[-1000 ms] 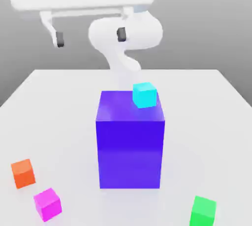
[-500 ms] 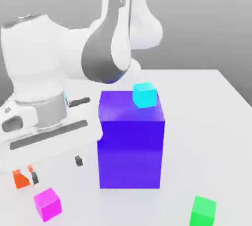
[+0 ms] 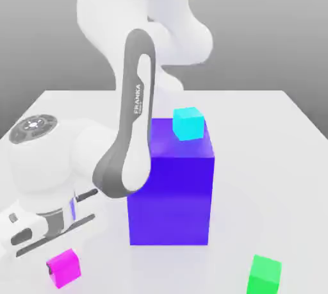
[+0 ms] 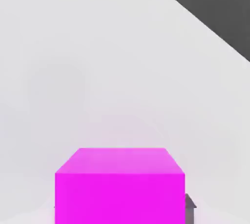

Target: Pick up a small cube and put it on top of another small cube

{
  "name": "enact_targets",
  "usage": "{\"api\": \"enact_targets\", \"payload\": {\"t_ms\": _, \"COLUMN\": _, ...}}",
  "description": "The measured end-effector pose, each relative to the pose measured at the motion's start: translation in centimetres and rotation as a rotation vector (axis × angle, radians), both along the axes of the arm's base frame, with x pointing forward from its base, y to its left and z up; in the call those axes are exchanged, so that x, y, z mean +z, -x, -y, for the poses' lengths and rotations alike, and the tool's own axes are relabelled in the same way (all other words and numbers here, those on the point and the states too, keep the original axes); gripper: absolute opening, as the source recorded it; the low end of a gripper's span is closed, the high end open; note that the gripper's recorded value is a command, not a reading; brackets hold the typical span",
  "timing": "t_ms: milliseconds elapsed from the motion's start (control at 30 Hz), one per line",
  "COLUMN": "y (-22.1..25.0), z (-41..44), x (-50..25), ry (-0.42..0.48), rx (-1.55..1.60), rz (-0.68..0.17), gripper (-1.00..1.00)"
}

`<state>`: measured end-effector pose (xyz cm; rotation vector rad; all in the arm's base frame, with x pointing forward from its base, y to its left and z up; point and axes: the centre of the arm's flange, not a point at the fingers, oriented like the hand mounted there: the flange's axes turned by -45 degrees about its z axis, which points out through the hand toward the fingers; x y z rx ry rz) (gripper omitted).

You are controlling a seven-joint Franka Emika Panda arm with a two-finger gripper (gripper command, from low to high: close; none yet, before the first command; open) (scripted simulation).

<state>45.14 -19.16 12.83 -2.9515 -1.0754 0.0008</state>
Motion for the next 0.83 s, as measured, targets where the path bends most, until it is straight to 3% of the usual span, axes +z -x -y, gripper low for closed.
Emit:
{"api": "enact_targets", "payload": {"t_ms": 200, "y": -0.1, "z": -0.3, "x": 5.7, "ry": -0.001, "rx": 0.001, "rz": -0.001, "gripper": -1.0}}
{"api": "enact_targets", "payload": {"t_ms": 433, "y": -4.5, "z": -17.2, "x": 8.2, "ry": -0.022, "rx": 0.251, "rz": -0.015, "gripper": -1.0}}
{"api": "enact_targets", "payload": {"t_ms": 600, "y": -3.9, "z": -29.7, "x": 9.8, "ry": -0.012, "rx": 0.43, "rz": -0.01, "gripper": -1.0}}
{"api": "enact_targets", "payload": {"t_ms": 700, "y": -3.0, "z": -36.0, "x": 7.0, "ry": -0.002, "rx": 0.522, "rz": -0.003, "gripper": -1.0}}
{"api": "enact_targets", "payload": {"t_ms": 733, "y": -2.9, "z": -36.7, "x": 5.8, "ry": -0.001, "rx": 0.531, "rz": -0.002, "gripper": 1.0}}
{"api": "enact_targets", "payload": {"t_ms": 833, "y": -2.9, "z": -36.7, "x": 5.8, "ry": -0.001, "rx": 0.531, "rz": -0.002, "gripper": 1.0}}
